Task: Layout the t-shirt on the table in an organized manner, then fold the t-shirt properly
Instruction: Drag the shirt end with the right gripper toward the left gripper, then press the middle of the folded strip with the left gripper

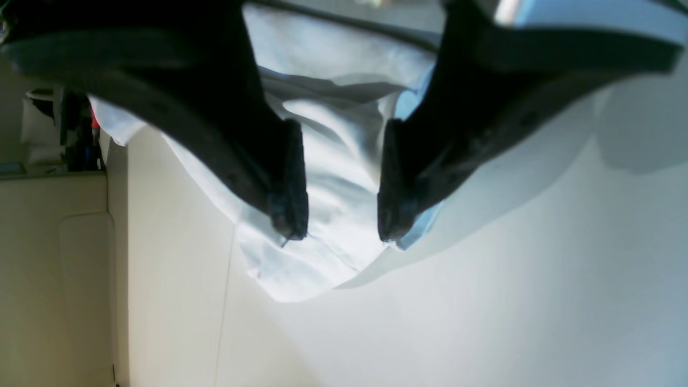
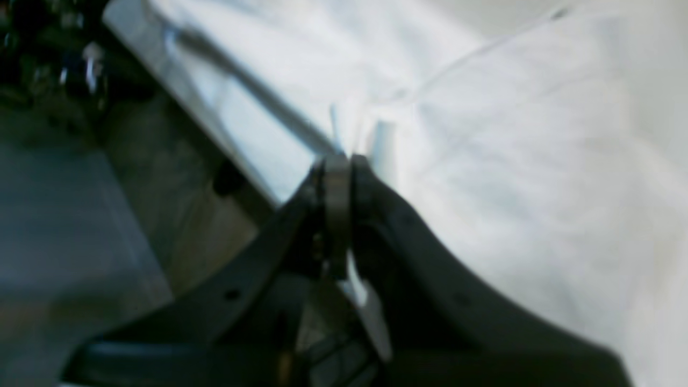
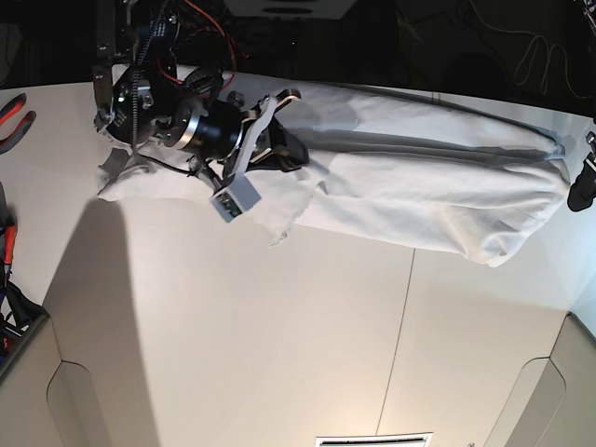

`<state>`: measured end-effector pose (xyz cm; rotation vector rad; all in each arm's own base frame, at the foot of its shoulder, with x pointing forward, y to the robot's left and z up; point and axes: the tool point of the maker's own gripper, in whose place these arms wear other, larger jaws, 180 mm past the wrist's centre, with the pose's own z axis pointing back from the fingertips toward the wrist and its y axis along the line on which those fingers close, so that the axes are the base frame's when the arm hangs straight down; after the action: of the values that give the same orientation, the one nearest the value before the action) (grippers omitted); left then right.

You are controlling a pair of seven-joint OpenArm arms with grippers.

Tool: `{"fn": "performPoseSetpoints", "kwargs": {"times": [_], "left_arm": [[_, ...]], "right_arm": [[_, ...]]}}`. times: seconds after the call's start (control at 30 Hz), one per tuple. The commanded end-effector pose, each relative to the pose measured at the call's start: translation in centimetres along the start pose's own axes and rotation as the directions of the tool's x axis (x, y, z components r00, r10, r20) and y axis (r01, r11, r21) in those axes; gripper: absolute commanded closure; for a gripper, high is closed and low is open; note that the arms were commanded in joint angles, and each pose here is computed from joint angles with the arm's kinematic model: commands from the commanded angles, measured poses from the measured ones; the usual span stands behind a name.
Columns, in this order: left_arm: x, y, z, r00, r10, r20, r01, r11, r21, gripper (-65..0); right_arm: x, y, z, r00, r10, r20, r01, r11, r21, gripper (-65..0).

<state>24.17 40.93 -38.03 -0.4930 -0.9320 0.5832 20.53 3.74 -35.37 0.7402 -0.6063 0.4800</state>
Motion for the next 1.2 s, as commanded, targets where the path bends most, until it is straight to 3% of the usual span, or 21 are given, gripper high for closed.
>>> {"fn": "performPoseSetpoints", "kwargs": {"times": [0.0,0.27,0.33,0.4,0.67,0.8,0.9,0.93,1.0,1.17], "left_arm": [[2.3,-0.7,0.5,0.998,-0.033,0.049,0.034,0.999,-0.020,-25.5],[2.3,-0.7,0.5,0.998,-0.033,0.050,0.034,0.999,-0.021,-25.5],[2.3,-0.7,0.4,0.998,-0.033,0.051,0.034,0.999,-0.021,-25.5],[2.3,-0.7,0.4,0.998,-0.032,0.051,0.033,0.999,-0.022,-25.5],[4.4,-2.8,0.8,0.988,0.045,0.150,-0.025,0.991,-0.130,-25.4],[5.2,-6.5,0.6,0.985,-0.030,0.168,0.064,0.978,-0.200,-24.7],[4.2,-11.0,0.3,0.981,-0.134,0.141,0.169,0.946,-0.277,-12.7],[3.7,-12.6,0.3,0.976,-0.169,0.136,0.203,0.931,-0.304,-8.1],[2.6,-15.6,0.2,0.964,-0.235,0.126,0.265,0.897,-0.353,-0.9],[-2.7,-21.0,-1.8,0.947,-0.320,0.023,0.289,0.820,-0.495,0.0]], "right_arm": [[0.9,0.5,0.1,0.999,0.016,0.034,-0.016,1.000,0.010,0.0],[-1.9,0.1,0.0,0.997,0.026,-0.069,-0.028,0.999,-0.037,-1.1],[-2.6,0.2,0.0,0.997,0.014,-0.081,-0.017,0.999,-0.036,-15.7],[-3.1,0.4,0.0,0.996,0.002,-0.085,-0.005,0.999,-0.033,-20.7],[-2.6,1.2,0.0,0.998,-0.019,-0.052,0.019,1.000,0.004,-20.6],[-2.0,1.8,0.0,0.999,-0.030,-0.027,0.031,0.999,0.035,-20.6],[-1.8,1.5,0.3,1.000,-0.021,-0.022,0.021,1.000,0.019,-18.2],[-1.6,1.3,0.5,1.000,-0.016,-0.014,0.016,1.000,0.009,-14.1],[-0.7,0.9,1.2,1.000,-0.009,0.017,0.009,1.000,-0.013,0.0],[2.5,-1.1,4.2,0.988,0.016,0.151,0.001,0.994,-0.110,0.0]]}}
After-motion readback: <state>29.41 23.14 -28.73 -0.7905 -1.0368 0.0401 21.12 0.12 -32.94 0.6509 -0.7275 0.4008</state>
